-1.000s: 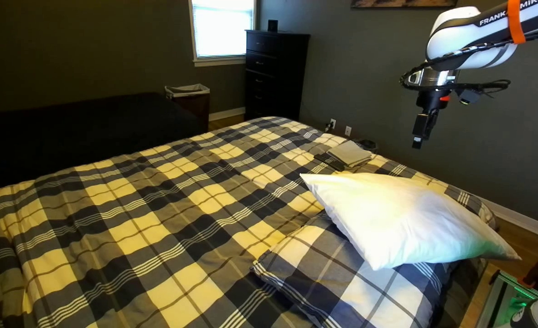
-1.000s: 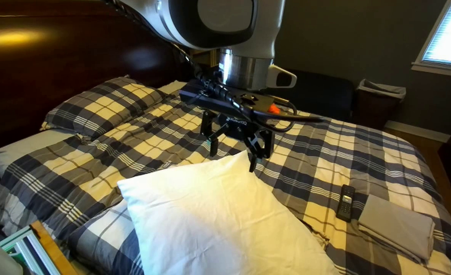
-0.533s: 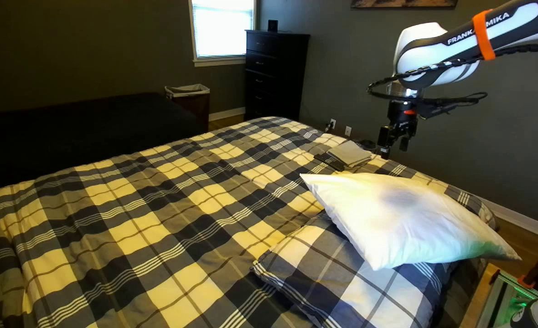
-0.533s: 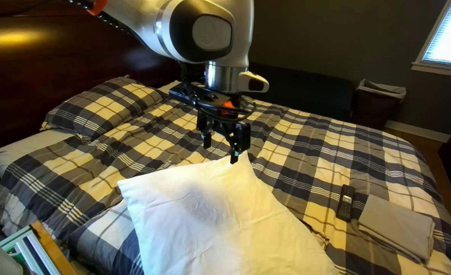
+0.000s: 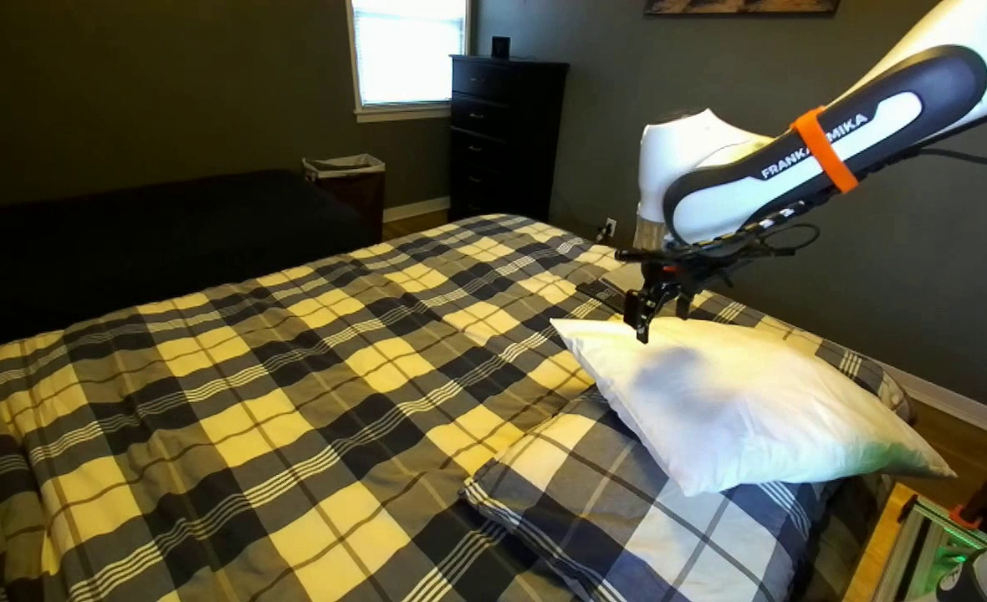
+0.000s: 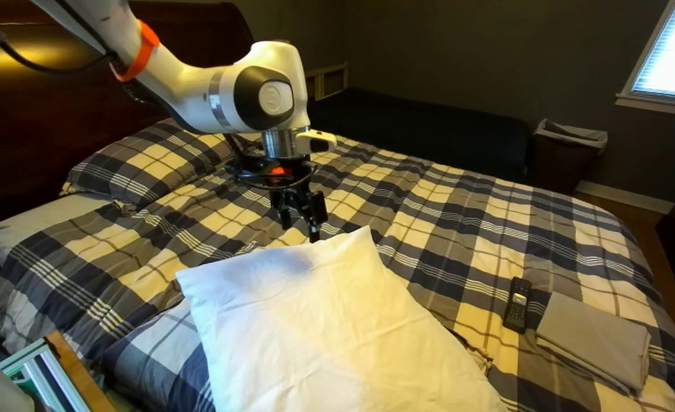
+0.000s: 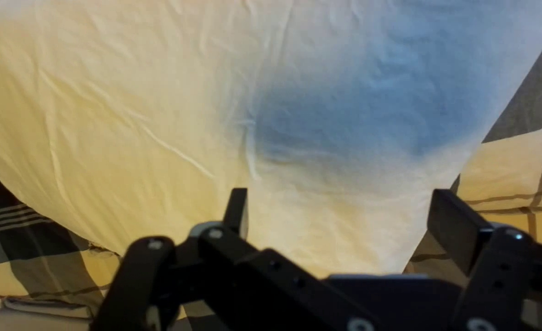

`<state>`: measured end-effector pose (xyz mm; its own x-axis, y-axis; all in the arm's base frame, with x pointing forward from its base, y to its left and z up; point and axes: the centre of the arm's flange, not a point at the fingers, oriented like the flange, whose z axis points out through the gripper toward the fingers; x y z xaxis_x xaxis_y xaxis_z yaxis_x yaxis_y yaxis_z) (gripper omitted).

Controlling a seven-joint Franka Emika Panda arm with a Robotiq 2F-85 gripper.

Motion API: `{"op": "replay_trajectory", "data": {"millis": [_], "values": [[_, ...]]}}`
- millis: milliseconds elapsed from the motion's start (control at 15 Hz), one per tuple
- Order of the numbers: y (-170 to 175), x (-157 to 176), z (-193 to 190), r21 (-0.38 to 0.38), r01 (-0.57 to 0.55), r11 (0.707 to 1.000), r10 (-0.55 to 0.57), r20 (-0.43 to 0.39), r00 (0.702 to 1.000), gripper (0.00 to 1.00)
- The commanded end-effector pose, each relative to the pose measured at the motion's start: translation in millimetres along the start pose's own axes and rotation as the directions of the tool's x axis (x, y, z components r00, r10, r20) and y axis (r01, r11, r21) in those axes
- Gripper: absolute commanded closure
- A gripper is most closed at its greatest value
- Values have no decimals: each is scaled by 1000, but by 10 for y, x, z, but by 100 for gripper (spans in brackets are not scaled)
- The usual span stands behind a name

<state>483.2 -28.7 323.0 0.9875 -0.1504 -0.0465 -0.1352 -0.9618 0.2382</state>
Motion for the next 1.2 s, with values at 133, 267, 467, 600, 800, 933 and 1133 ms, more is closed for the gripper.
{"op": "replay_trajectory", "data": {"millis": [133, 267, 467, 600, 800, 933, 1133], "values": [[-531, 60, 511, -142, -41, 989, 39, -18, 999, 0], [-655, 48, 637, -174, -41, 984, 39, -13, 999, 0], [-747, 20, 737, -225, -1, 974, 1, 1, 1000, 26], [-711, -53, 622, -196, 91, 976, -92, 5, 996, 42], [-643, -152, 456, -179, 233, 956, -235, 11, 972, 65], [-610, -213, 367, -156, 343, 926, -343, 30, 939, 80], [-557, -323, 196, -120, 490, 864, -489, 40, 872, 100]]}}
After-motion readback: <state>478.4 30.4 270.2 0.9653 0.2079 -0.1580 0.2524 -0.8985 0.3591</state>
